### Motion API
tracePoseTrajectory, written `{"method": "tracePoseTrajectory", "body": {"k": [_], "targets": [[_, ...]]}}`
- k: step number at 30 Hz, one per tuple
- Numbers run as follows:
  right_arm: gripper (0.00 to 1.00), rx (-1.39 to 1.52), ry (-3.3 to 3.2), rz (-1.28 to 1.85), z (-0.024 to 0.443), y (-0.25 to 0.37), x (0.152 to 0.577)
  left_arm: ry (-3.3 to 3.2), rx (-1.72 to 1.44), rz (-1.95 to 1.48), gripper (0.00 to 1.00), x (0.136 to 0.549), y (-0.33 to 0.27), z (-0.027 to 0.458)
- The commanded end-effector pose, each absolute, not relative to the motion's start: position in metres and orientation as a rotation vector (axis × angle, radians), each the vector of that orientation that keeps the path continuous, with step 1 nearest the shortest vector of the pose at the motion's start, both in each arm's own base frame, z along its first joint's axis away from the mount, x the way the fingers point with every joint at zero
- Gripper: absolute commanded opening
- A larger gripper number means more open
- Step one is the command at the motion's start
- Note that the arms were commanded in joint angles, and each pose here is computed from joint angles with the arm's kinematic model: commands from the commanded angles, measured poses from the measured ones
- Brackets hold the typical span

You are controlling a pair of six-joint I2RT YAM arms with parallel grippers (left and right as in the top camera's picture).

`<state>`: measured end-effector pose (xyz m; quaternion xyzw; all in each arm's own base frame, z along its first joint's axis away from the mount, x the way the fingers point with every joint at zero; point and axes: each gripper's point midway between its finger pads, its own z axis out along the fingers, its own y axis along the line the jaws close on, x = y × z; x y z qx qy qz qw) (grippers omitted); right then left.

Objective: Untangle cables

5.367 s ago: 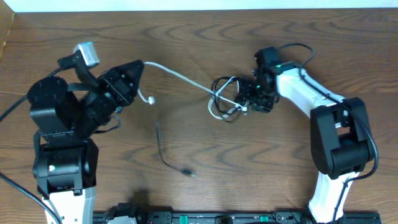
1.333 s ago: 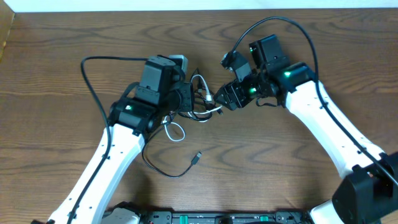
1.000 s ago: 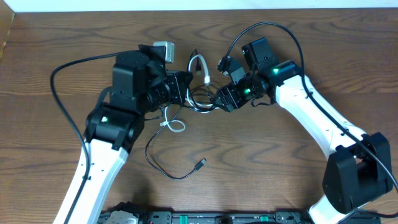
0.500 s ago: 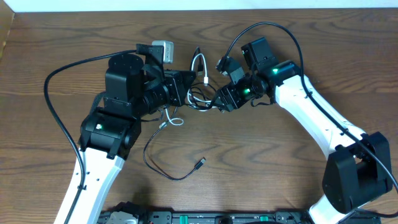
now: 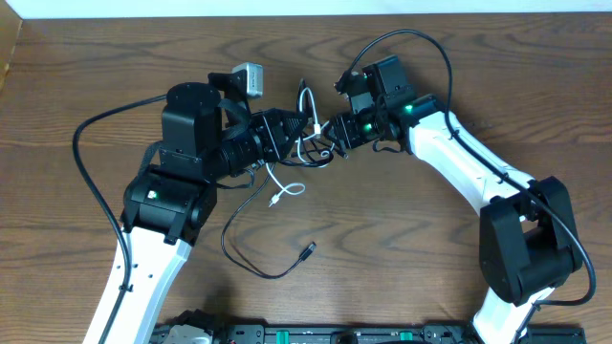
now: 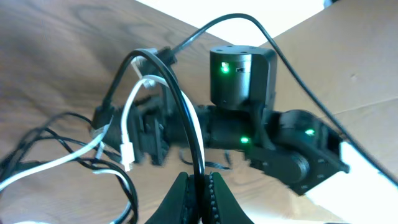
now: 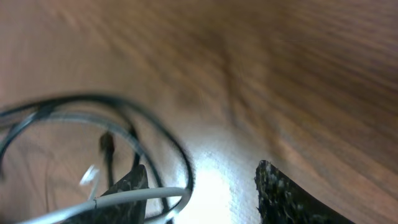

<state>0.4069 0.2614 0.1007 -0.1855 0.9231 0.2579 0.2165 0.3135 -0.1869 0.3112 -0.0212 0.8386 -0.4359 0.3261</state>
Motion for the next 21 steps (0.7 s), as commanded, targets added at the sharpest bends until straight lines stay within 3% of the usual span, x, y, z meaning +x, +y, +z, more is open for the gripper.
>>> {"method": "tracePoseTrajectory", "body": {"k": [1, 5, 10, 21], "targets": [[0.52, -0.154, 2.613, 0.558, 0.093, 0.237, 0.426, 2.172, -0.126, -1.281, 0.07, 0.307, -0.193, 0.335], [0.54, 0.126, 2.592, 0.318, 0.087, 0.200, 0.443, 2.124, -0.078, -1.416, 0.08, 0.300, -0.205, 0.354], [0.55, 0.209, 2.575, 0.137, 0.084, 0.167, 0.448, 1.999, 0.045, -1.551, 0.07, 0.293, -0.215, 0.389], [0.55, 0.536, 2.783, -0.226, 0.058, 0.036, 0.405, 1.922, -0.088, -1.356, 0.07, 0.329, -0.148, 0.389]]}}
